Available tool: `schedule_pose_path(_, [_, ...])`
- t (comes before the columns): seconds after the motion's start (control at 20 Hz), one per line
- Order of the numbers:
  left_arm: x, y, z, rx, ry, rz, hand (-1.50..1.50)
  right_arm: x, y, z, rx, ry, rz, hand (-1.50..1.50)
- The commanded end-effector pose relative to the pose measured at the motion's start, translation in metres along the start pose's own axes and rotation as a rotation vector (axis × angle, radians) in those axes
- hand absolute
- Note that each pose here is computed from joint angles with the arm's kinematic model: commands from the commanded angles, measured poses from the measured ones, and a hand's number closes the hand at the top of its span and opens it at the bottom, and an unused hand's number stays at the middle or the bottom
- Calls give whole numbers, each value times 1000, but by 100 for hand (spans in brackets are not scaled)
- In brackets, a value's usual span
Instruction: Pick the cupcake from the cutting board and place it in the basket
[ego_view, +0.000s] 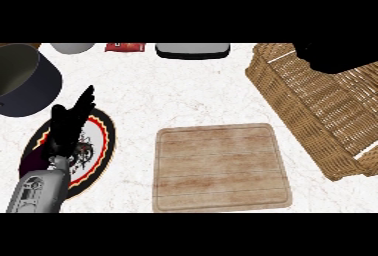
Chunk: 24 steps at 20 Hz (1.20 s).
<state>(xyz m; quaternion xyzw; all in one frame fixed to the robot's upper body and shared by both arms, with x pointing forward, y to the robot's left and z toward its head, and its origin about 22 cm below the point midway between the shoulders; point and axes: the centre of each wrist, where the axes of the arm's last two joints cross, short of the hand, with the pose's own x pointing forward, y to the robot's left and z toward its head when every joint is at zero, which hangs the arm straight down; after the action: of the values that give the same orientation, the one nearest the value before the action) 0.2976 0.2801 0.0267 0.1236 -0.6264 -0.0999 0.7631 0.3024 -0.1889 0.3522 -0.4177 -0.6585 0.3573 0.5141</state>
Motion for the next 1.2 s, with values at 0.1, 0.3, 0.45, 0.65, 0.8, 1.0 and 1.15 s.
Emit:
schedule_pose_path(0.1, [-13,-12,3,-14,8,10,0,-68,-9,-27,35,133,161,150])
schedule_pose_path(0.3, [0,12,-4,-8,3,14,0,-109,-16,-37,4,140,130,150])
schedule_pose_path(0.45, [19,7,-5,-12,6,10,0,-139,-17,-36,15,94,140,150])
schedule_pose_path(0.65, [7,-5,6,-12,0,9,0,-177,-10,-46,79,54,97,150])
schedule_pose_path(0.8, [16,-1,-2,0,-10,0,0,-200,6,-46,89,40,82,150])
schedule_pose_path(1.0, [-3,-3,-4,-4,5,1,0,-193,52,-70,111,39,125,150])
schedule_pose_path(1.15, [-3,-12,-6,0,-6,10,0,-208,72,-74,150,65,83,150])
